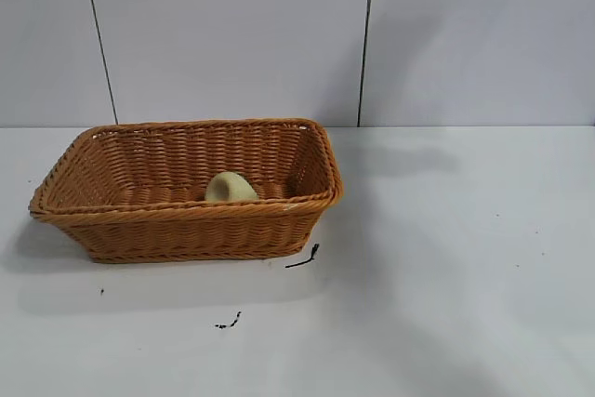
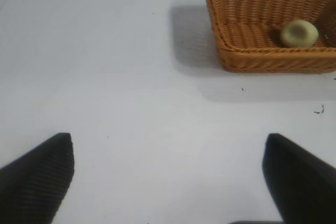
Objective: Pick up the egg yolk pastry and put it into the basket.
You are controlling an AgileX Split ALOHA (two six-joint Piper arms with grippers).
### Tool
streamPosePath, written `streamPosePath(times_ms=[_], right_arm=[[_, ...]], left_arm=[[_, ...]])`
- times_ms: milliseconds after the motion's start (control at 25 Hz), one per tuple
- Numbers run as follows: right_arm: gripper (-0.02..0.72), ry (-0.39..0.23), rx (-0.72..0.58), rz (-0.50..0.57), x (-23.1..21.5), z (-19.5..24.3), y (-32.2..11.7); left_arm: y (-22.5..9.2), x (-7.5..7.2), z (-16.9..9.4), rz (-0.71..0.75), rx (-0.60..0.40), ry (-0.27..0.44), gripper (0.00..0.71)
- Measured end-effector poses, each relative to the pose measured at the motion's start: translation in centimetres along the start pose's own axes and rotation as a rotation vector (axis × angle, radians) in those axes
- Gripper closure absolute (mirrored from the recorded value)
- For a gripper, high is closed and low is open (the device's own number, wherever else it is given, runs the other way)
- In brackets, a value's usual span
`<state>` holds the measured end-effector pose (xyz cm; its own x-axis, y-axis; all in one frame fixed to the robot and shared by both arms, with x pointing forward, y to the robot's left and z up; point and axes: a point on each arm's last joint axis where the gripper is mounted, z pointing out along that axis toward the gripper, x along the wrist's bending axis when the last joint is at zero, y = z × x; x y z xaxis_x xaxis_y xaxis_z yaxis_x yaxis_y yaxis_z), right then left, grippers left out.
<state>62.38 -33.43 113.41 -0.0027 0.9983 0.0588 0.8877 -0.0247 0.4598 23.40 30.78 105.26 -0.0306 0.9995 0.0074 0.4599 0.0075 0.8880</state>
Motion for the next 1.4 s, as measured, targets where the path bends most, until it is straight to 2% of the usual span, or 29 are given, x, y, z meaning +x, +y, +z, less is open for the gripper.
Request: streamPosePath(times_ms=[520,760,1000,1320,1400], right_arm=[[0.01,0.016,0.189,0.009,1.7,-3.5,-15.9],[0.01,0.017,0.201,0.008,2.3,-4.4,-23.1],[0.01,0.003,0.052,-0.004,3.0,-5.9,-29.0],[0.01,-0.037,-0.342,-0.036,3.6,-8.4,-34.1],[0.01,-0.055,-0.405,-0.044,3.5,-8.7,-34.9]], left_arm=[[0.0,0.0,0.0,0.0,0.0,0.0,0.014],[0.0,0.0,0.0,0.0,0.0,0.0,0.014],[0.0,0.0,0.0,0.0,0.0,0.0,0.014],[0.0,0.0,0.0,0.0,0.0,0.0,0.014],[0.0,0.0,0.0,0.0,0.0,0.0,0.014]])
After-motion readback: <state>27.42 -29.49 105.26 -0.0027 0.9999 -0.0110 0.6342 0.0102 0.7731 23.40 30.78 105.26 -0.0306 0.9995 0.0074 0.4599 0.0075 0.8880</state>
